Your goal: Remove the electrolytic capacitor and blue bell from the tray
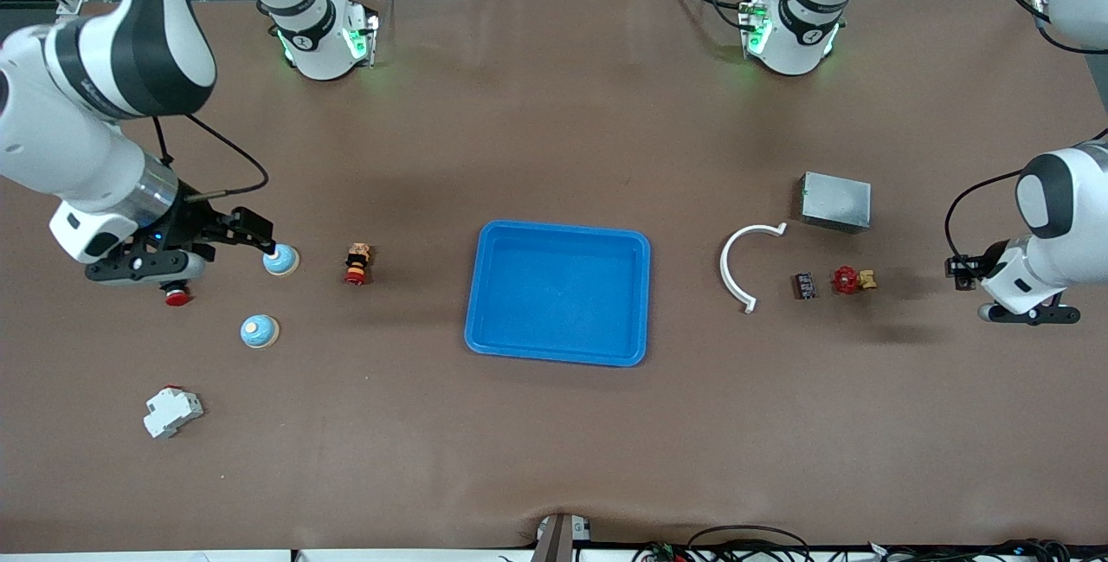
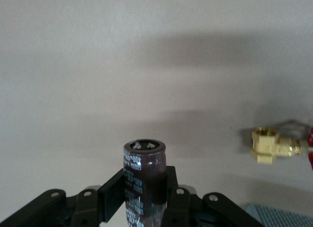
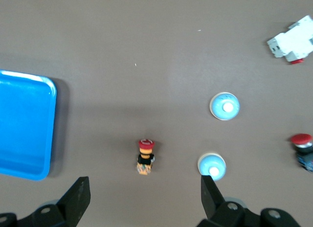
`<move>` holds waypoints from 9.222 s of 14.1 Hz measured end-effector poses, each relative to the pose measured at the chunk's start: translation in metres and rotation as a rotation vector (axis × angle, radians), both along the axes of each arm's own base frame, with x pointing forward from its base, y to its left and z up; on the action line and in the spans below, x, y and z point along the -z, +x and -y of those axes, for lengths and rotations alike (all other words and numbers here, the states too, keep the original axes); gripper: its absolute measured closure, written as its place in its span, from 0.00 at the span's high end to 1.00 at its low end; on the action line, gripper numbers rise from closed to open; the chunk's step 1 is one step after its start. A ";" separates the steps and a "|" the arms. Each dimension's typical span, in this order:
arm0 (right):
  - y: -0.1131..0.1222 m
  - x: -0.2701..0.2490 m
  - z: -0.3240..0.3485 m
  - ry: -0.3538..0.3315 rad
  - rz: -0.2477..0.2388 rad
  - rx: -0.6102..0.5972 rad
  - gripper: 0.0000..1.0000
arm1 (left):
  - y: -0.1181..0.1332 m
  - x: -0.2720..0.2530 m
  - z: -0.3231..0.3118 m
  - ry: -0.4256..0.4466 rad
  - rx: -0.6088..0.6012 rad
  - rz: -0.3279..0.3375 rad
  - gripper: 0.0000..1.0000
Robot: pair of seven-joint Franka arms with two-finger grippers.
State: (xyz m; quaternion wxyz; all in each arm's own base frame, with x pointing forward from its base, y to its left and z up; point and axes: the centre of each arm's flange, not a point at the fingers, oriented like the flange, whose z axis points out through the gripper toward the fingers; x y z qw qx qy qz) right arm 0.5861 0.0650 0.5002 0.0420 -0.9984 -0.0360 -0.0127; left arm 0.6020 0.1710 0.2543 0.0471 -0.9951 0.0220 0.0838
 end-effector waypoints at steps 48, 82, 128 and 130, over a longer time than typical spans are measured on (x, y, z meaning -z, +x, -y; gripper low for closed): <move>-0.049 -0.162 0.120 -0.029 0.009 0.177 1.00 | -0.015 0.066 0.049 0.004 -0.206 0.135 0.96; -0.044 -0.162 0.116 -0.055 0.046 0.168 1.00 | -0.104 -0.414 0.168 -0.082 -0.052 0.112 1.00; -0.049 -0.145 0.115 -0.054 -0.023 0.164 1.00 | -0.037 -0.365 0.146 -0.114 -0.057 0.189 1.00; -0.049 -0.145 0.115 -0.054 -0.023 0.164 1.00 | -0.037 -0.365 0.146 -0.114 -0.059 0.189 1.00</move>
